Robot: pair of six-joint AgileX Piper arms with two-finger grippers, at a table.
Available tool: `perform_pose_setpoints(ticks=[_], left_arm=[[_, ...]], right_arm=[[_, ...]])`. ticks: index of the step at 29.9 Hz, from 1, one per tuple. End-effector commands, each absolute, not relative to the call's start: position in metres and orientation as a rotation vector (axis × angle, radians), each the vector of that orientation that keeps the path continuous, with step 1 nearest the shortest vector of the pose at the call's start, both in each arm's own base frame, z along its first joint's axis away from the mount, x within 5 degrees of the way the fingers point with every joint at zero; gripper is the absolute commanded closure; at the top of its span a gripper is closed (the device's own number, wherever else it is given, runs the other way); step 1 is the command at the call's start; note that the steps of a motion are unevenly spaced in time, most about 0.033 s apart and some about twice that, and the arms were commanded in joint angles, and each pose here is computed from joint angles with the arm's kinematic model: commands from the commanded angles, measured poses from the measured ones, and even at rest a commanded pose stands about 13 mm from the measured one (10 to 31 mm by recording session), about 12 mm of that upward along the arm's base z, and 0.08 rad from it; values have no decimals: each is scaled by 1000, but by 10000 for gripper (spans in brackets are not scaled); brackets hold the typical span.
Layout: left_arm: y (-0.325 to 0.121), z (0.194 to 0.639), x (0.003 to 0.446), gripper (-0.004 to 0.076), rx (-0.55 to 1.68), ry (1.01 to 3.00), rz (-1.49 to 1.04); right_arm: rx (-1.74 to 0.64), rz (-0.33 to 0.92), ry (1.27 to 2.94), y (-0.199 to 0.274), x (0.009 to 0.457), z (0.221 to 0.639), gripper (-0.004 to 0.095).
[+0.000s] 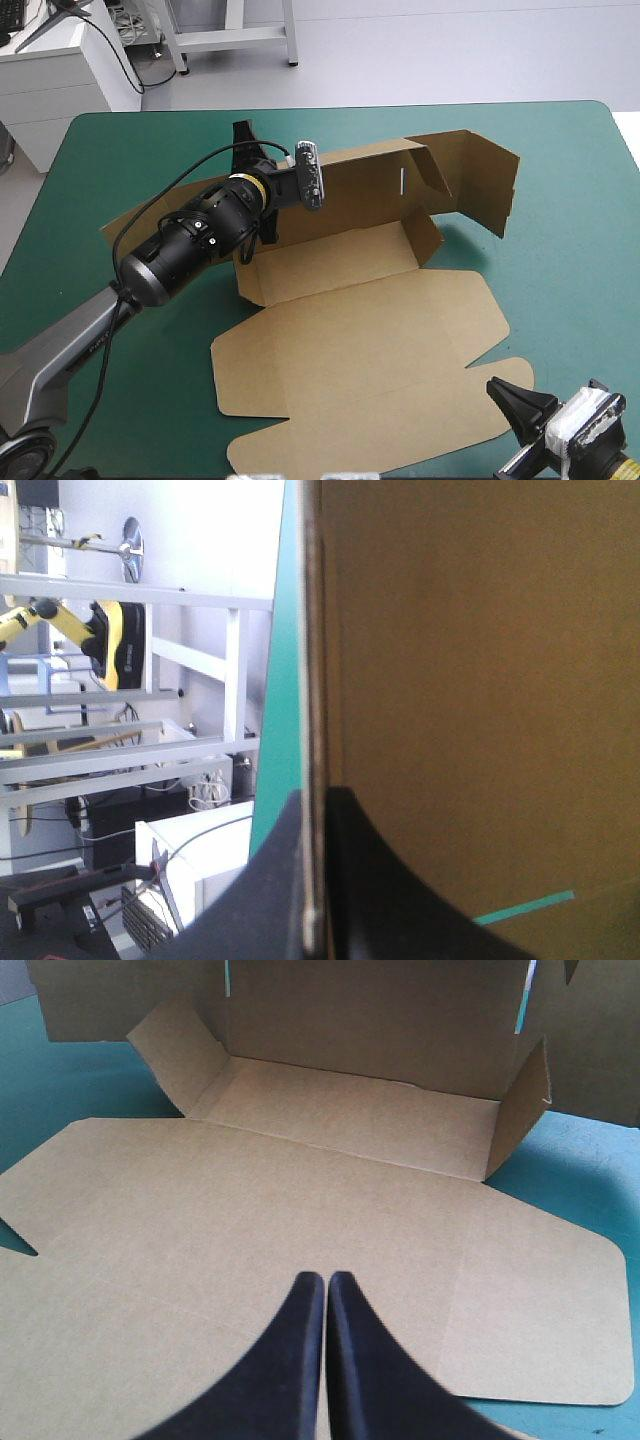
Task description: Fold the box
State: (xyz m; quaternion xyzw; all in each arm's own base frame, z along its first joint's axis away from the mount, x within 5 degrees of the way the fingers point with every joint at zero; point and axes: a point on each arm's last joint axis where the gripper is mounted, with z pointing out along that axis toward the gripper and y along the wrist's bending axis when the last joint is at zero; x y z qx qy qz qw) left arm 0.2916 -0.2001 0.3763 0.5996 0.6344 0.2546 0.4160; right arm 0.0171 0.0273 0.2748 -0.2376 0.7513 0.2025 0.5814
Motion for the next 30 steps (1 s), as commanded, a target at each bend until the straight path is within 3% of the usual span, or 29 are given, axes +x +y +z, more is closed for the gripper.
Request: perform_pose_setpoints(ticks=[1, 14, 30], left_arm=[[-200, 399, 286, 733, 1404, 1460, 650], [-208, 345, 278, 732, 1412, 1195, 864], [-205, 319, 257, 732, 1469, 1206, 779]], right_arm=[[-519, 478, 1678, 27, 19, 288, 912], [-519, 478, 1678, 27, 19, 288, 912], [-521, 470, 1676, 27, 19, 288, 912]])
